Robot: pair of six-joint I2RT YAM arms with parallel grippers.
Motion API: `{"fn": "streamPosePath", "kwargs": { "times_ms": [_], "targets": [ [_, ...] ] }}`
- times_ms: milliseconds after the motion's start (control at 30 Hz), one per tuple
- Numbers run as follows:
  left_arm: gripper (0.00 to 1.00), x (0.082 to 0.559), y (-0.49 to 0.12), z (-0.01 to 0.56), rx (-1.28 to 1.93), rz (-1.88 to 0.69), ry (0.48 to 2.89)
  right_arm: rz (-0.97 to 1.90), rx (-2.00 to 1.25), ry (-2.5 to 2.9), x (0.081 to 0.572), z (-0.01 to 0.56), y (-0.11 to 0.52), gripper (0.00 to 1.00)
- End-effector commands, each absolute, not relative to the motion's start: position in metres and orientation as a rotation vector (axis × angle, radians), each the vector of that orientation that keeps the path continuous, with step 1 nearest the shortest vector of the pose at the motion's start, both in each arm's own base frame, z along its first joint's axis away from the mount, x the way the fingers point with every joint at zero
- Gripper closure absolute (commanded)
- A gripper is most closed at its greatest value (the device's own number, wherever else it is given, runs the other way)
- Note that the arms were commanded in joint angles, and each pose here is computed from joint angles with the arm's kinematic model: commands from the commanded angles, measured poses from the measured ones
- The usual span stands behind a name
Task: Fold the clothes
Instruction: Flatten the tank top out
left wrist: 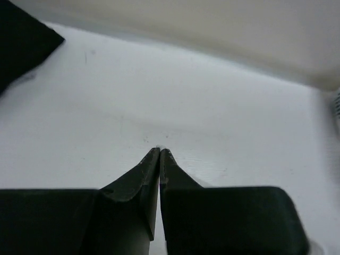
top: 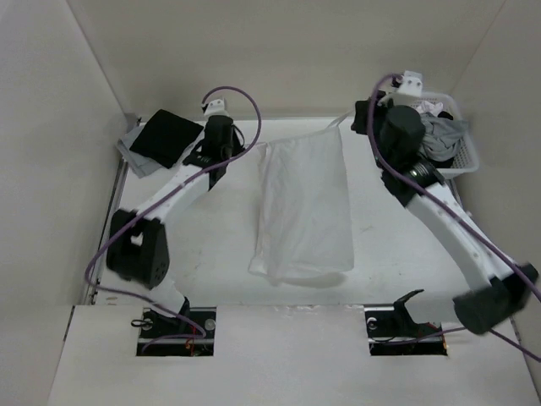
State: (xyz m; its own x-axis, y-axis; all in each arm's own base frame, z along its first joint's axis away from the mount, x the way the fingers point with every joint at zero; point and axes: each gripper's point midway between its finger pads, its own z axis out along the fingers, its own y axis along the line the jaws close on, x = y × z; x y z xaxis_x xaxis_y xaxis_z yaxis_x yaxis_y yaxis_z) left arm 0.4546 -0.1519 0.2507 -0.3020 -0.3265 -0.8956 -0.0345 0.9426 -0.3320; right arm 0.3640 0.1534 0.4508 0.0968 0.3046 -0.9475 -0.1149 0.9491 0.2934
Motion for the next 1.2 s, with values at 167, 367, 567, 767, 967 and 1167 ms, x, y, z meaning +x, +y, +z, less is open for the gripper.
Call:
{"fn": "streamPosePath", "kwargs": {
  "times_ms": [167, 367, 567, 767, 967, 1167],
  "targets": [
    [0.63, 0.569, -0.175, 0.251, -0.261, -0.329, 1.922, 0.539, 0.294, 1.92, 0.545, 0.277, 0.163, 0.73],
    [0.79, 0.444, -0.192, 0.206, -0.226, -0.307, 1.949, 0.529, 0.301, 1.917, 0.491, 0.253, 0.17, 0.72],
    [0.89, 0.299, -0.186, 0.118, -0.135, -0.222, 2.103, 0.675, 0.295, 1.967, 0.38, 0.19, 0.2, 1.0],
    [0.81, 0.22, -0.187, 0.072, -0.173, -0.359, 2.292, 0.683, 0.332, 2.024, 0.286, 0.136, 0.184, 0.89],
    [0.67, 0.205, -0.18, 0.052, -0.262, -0.432, 2.343, 0.678, 0.371, 2.104, 0.228, 0.099, 0.167, 0.74],
    [0.68, 0.198, -0.195, 0.032, -0.268, -0.573, 2.425, 0.679, 0.413, 2.107, 0.218, 0.097, 0.164, 0.7]
  ]
}}
